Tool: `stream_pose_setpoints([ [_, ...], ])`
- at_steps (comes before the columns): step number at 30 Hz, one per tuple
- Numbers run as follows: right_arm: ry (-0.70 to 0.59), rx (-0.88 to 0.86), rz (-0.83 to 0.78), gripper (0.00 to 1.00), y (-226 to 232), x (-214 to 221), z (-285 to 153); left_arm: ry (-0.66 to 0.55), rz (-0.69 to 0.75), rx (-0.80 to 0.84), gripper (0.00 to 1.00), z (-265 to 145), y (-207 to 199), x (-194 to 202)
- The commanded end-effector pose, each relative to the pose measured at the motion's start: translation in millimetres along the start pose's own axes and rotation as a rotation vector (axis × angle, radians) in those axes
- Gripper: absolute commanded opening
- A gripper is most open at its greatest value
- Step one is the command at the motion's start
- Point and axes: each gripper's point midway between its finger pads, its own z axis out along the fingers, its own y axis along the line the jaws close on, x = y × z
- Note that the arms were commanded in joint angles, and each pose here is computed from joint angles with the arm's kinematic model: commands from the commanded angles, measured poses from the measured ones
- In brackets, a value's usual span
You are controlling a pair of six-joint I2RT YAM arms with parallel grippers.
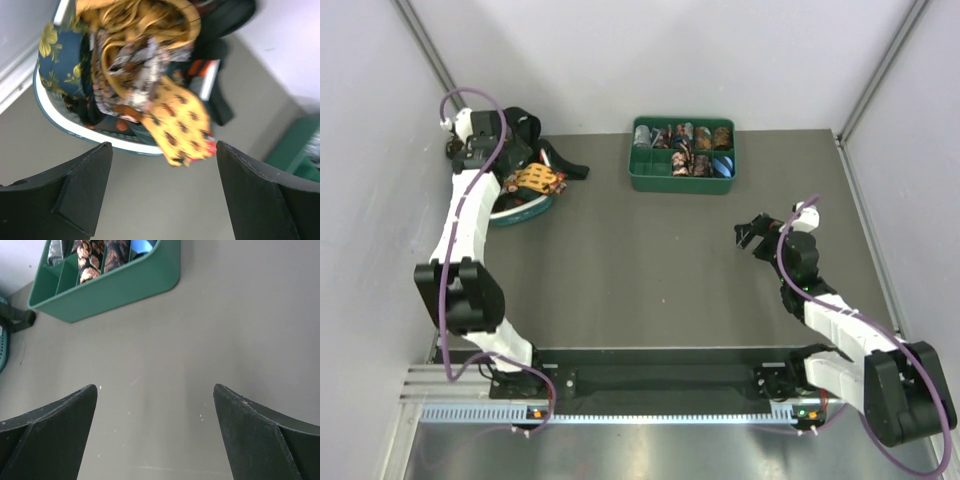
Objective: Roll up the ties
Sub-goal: Grab a tie with the left arm
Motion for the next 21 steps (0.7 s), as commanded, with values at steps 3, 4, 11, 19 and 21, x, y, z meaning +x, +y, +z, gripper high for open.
stream_pose_setpoints([
  [3, -0.013, -0.049, -0.004, 1.0, 10.7, -6.7, 5.4, 0.11, -0.08, -0.092, 0.85, 45.4, 37.7, 7.5],
  [4, -0.018, -0.05, -0.003, 1.0, 11.6, -8.5, 5.5, 0.12, -0.077, -0.105, 0.83, 52.7, 41.5, 10.1],
  [11, -0.032, -0.072, -0.008, 1.0, 16.4, -12.5, 3.2, 0.333, -0.063, -0.001, 0.62, 108.1, 29.9, 59.0],
  [19, -0.036, -0.081, -0.02, 1.0, 17.7, -13.5, 2.6, 0.124, -0.075, 0.03, 0.0, 54.2, 16.4, -23.4],
  [21, -0.025, -0.081, -0.019, 1.0, 17.0, -11.0, 4.6, 0.03, -0.09, 0.044, 0.0, 31.9, 14.7, -48.5],
])
